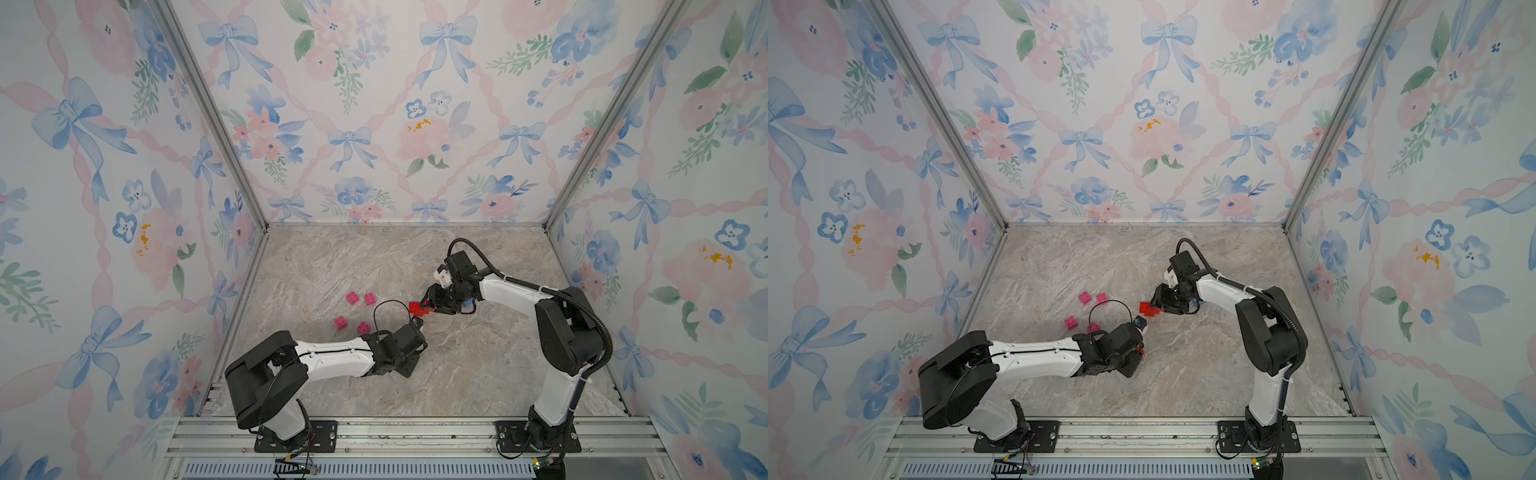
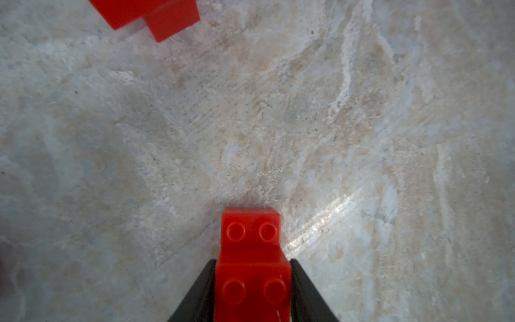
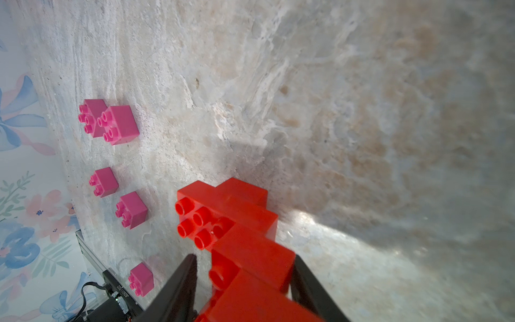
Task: Assemble the letter v with lego
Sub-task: Pick up the lego brick from the center of the board.
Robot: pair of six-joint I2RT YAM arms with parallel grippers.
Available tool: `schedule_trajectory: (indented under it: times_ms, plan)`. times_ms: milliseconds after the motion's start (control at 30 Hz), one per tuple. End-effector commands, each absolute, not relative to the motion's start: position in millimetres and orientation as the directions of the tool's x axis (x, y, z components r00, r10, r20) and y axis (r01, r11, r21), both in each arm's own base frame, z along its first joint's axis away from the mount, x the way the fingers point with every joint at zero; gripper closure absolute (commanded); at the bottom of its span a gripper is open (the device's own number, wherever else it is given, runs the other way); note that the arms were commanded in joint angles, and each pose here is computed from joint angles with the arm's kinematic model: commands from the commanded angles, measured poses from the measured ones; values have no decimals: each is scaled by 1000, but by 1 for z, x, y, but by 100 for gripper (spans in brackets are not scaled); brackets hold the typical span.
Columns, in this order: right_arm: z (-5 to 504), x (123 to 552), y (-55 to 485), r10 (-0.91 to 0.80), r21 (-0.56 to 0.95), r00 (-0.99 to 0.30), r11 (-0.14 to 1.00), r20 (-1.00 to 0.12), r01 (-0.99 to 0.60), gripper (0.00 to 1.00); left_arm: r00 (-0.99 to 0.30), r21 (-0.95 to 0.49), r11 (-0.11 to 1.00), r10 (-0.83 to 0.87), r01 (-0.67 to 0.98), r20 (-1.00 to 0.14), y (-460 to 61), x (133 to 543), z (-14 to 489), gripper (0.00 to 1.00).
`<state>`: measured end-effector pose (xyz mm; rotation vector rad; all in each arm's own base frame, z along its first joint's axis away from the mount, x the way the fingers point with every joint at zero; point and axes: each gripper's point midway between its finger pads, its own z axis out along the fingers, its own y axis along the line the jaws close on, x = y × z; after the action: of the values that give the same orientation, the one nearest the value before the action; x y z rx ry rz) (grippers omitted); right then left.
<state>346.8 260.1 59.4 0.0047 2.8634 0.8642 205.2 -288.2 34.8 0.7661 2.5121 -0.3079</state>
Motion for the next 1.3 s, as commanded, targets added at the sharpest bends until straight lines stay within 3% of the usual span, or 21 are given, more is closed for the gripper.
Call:
schedule_trajectory:
  times_ms: [0,333,867,1067,1267]
  plan:
    - [60,346,263,26,535,-990,843,-142,-55,46,-735,-71,823,460,563,-498,-283,204,26,57]
    - [59,346,263,21,533,-990,844,-142,-58,46,-740,-74,828,452,556,-498,-283,207,22,55]
    - [57,347,262,20,530,-990,846,-137,-56,48,-751,-115,836,412,537,-516,-280,218,32,66]
    - [53,349,264,20,533,-991,845,-131,-53,49,-712,-163,808,380,567,-591,-279,247,71,78]
    - [55,352,264,2,523,-990,849,-144,-74,51,-569,-146,688,439,711,-695,-292,264,121,91]
